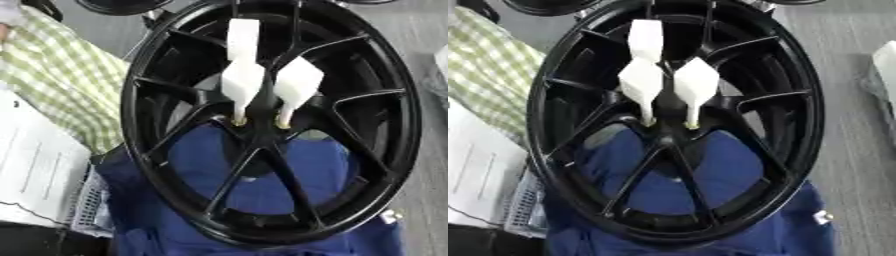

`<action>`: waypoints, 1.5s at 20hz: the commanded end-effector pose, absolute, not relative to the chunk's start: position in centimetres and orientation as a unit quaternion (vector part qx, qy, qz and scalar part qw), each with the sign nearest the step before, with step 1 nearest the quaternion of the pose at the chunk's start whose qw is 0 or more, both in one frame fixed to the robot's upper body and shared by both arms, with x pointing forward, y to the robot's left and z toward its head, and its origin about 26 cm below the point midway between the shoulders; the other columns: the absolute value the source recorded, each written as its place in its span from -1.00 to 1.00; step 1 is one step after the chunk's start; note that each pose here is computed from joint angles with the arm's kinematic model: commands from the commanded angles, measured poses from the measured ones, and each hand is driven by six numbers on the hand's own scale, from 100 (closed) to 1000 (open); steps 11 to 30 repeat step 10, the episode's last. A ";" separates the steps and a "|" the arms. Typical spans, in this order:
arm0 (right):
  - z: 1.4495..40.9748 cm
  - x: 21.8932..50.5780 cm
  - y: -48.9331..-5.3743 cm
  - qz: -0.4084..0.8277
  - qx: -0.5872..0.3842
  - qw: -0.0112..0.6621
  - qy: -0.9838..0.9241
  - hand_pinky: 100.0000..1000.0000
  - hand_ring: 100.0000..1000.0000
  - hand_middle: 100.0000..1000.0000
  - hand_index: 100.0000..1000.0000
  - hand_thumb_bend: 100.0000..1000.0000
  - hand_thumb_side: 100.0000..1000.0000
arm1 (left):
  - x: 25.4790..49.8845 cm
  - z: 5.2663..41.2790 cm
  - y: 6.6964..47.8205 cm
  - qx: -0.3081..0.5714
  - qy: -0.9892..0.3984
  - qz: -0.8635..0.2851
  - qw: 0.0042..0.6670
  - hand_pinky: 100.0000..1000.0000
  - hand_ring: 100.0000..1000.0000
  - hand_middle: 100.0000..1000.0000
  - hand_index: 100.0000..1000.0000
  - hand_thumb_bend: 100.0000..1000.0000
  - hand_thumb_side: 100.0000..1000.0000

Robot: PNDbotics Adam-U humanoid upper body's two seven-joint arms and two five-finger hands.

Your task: Pull the pin out of the wheel hub.

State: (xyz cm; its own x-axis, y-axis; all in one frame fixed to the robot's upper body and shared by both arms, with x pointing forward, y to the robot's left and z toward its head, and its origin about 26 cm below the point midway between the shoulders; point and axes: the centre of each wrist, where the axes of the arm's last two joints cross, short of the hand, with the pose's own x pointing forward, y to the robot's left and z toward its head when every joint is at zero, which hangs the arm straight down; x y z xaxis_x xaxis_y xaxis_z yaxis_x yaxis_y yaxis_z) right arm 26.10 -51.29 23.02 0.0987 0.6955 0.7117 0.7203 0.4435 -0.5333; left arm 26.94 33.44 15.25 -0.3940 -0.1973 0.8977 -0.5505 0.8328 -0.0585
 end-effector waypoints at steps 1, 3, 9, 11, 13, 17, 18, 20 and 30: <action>24.6 26.1 -51.0 -0.018 -0.528 0.501 -0.686 0.74 0.62 0.42 0.64 -1.00 0.34 | 26.8 16.3 33.6 0.233 -0.826 0.169 0.485 0.25 0.14 0.12 0.36 -0.07 -0.09; 25.1 26.3 -50.5 -0.011 -0.520 0.495 -0.697 0.71 0.44 0.21 0.52 -1.00 -0.15 | 26.8 16.2 33.5 0.230 -0.827 0.167 0.486 0.25 0.14 0.12 0.36 -0.06 -0.09; 27.5 28.6 -44.5 0.037 -0.387 0.440 -0.809 0.75 0.44 0.22 0.55 -1.00 0.41 | 27.1 16.5 33.1 0.220 -0.833 0.170 0.478 0.24 0.14 0.12 0.36 -0.06 -0.10; 27.8 28.9 -43.2 0.045 -0.359 0.429 -0.828 0.75 0.45 0.23 0.56 -1.00 0.39 | 27.1 16.6 33.1 0.220 -0.834 0.172 0.476 0.24 0.14 0.12 0.36 -0.06 -0.10; 27.8 28.9 -43.2 0.045 -0.359 0.429 -0.828 0.75 0.45 0.23 0.56 -1.00 0.39 | 27.1 16.6 33.1 0.220 -0.834 0.172 0.476 0.24 0.14 0.12 0.36 -0.06 -0.10; 27.8 28.9 -43.2 0.045 -0.359 0.429 -0.828 0.75 0.45 0.23 0.56 -1.00 0.39 | 27.1 16.6 33.1 0.220 -0.834 0.172 0.476 0.24 0.14 0.12 0.36 -0.06 -0.10; 27.8 28.9 -43.2 0.045 -0.359 0.429 -0.828 0.75 0.45 0.23 0.56 -1.00 0.39 | 27.1 16.6 33.1 0.220 -0.834 0.172 0.476 0.24 0.14 0.12 0.36 -0.06 -0.10; 27.8 28.9 -43.2 0.045 -0.359 0.429 -0.828 0.75 0.45 0.23 0.56 -1.00 0.39 | 27.1 16.6 33.1 0.220 -0.834 0.172 0.476 0.24 0.14 0.12 0.36 -0.06 -0.10; 27.8 28.9 -43.2 0.045 -0.359 0.429 -0.828 0.75 0.45 0.23 0.56 -1.00 0.39 | 27.1 16.6 33.1 0.220 -0.834 0.172 0.476 0.24 0.14 0.12 0.36 -0.06 -0.10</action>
